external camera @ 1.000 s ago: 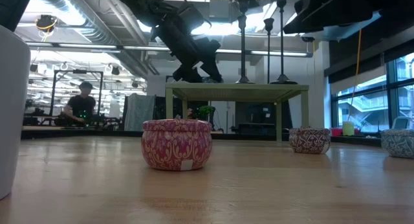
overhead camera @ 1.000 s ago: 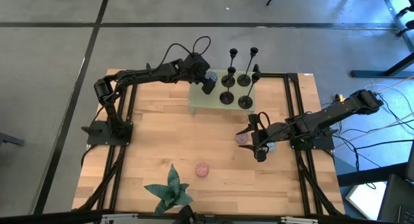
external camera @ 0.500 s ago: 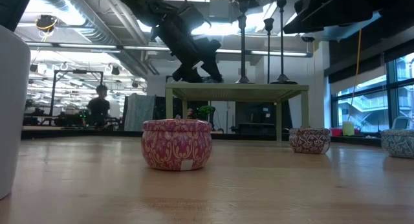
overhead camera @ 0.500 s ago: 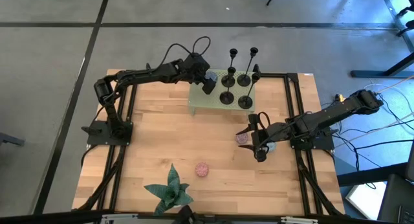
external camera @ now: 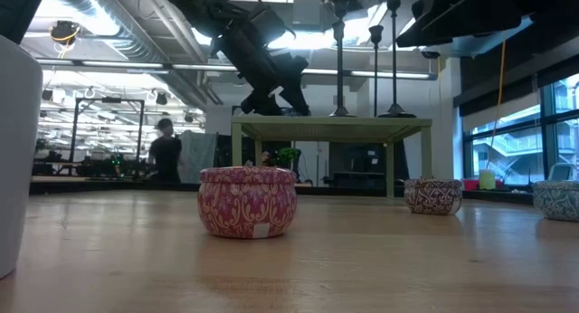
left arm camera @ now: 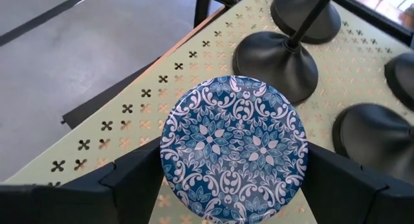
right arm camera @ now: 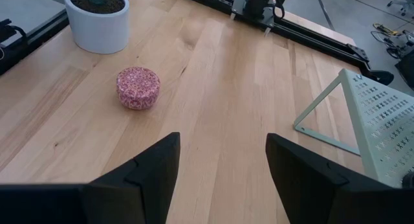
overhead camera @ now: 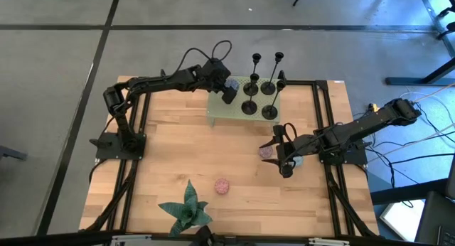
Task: Pick & Place candle stick holders
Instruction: Put the blue scented candle on the shelf
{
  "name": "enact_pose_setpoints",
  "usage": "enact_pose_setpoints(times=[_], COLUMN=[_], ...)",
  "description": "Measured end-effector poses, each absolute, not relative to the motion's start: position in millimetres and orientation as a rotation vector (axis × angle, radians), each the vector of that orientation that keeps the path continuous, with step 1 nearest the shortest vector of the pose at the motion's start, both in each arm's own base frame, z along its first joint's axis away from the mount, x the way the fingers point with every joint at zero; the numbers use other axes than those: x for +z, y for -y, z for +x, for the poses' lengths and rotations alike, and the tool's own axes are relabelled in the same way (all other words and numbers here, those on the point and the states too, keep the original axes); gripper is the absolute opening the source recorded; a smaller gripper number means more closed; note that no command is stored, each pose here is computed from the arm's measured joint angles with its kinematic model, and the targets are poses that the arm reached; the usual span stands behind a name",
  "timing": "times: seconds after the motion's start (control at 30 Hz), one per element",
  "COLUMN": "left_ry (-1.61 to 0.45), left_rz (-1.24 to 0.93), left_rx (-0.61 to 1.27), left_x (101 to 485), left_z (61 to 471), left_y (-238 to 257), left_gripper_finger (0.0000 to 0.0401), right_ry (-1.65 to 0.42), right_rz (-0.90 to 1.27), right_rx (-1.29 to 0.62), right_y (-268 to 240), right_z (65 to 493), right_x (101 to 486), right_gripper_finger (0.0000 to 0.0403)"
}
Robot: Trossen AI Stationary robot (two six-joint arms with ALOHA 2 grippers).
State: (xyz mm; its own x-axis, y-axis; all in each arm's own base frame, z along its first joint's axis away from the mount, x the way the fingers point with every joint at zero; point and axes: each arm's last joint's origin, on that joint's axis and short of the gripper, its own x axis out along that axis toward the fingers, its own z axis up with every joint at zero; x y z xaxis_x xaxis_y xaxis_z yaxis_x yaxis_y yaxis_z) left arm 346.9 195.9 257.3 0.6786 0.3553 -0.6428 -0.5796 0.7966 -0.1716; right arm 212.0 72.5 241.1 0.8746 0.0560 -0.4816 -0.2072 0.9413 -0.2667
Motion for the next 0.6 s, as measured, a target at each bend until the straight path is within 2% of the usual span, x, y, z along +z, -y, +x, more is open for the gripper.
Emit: enact_pose_setpoints(times=[0.3,0.6], left_ry=[-0.636,-0.64], left_rz=[-0.354,-0.365], left_rx=[0.595,0.564], left_x=[257.2,256.8], left_z=[346.0,346.3], left_y=[-197.4,-196.1], left_gripper_finger=[0.0318,0.0318], right_ry=[-0.489,-0.489], right_rz=[-0.319,-0.319], right_rx=[0.14,0.14], right_y=[-72.4,-72.5], right_z=[212.0,212.0], right_x=[241.1,241.1], right_gripper_finger=[0.0232,0.0232])
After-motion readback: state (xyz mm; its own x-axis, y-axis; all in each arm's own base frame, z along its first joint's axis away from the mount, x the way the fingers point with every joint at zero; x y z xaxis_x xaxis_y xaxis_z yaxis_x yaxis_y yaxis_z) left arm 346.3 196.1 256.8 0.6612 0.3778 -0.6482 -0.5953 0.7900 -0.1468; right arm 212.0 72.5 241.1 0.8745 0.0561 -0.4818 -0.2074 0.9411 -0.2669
